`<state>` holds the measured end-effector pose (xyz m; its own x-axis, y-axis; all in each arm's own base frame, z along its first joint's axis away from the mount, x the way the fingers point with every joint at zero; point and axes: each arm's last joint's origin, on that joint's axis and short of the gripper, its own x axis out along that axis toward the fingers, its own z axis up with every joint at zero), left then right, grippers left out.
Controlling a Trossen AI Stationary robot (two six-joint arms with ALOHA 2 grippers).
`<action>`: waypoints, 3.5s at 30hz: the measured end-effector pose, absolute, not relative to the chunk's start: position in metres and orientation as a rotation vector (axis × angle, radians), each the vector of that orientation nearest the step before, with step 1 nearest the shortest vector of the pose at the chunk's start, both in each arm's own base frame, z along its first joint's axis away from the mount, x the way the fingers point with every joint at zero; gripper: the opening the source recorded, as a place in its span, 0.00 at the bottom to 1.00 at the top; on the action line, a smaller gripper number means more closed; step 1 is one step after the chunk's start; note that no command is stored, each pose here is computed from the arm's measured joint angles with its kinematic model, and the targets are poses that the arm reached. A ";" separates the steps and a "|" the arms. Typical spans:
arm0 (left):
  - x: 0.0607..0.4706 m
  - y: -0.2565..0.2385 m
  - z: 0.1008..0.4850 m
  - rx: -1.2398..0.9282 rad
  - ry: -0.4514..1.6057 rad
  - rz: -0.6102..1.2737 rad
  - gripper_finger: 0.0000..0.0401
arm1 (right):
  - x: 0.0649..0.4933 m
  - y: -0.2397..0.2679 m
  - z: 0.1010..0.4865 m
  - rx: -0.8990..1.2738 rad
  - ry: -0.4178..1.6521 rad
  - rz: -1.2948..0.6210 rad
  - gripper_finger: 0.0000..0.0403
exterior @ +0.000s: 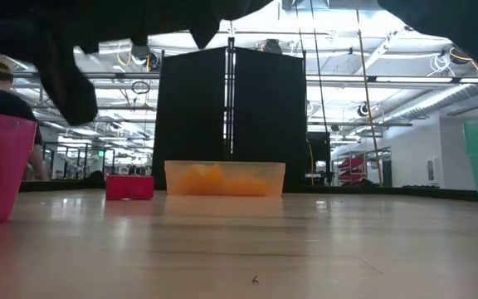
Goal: Sort blocks
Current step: Put the red 2 stud game piece into the pink bin
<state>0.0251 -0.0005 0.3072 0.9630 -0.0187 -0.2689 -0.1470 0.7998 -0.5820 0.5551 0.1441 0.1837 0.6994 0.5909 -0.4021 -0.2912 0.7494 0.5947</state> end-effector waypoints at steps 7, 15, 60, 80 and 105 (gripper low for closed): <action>0.025 -0.001 0.307 -0.642 0.274 0.069 0.01 | 0.557 0.147 0.187 0.472 0.582 0.534 0.11; 0.025 -0.001 0.307 -0.642 0.274 0.066 0.01 | 0.559 0.137 0.223 0.373 0.558 0.493 0.38; 0.024 0.001 0.305 -0.578 0.274 0.127 0.01 | 0.559 -0.048 0.141 -0.178 0.903 0.170 0.78; 0.024 0.001 0.305 -0.580 0.276 0.128 0.01 | 0.555 -0.039 0.152 -0.003 0.946 -0.006 0.37; 0.024 0.001 0.305 -0.579 0.275 0.130 0.01 | 0.575 0.125 0.203 -0.093 0.331 0.510 0.37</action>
<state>0.0243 0.0013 0.3049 0.9553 0.0436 -0.2924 -0.1974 0.8303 -0.5212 0.5752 0.1251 0.2034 0.8212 0.4632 -0.3332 -0.4929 0.8700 -0.0054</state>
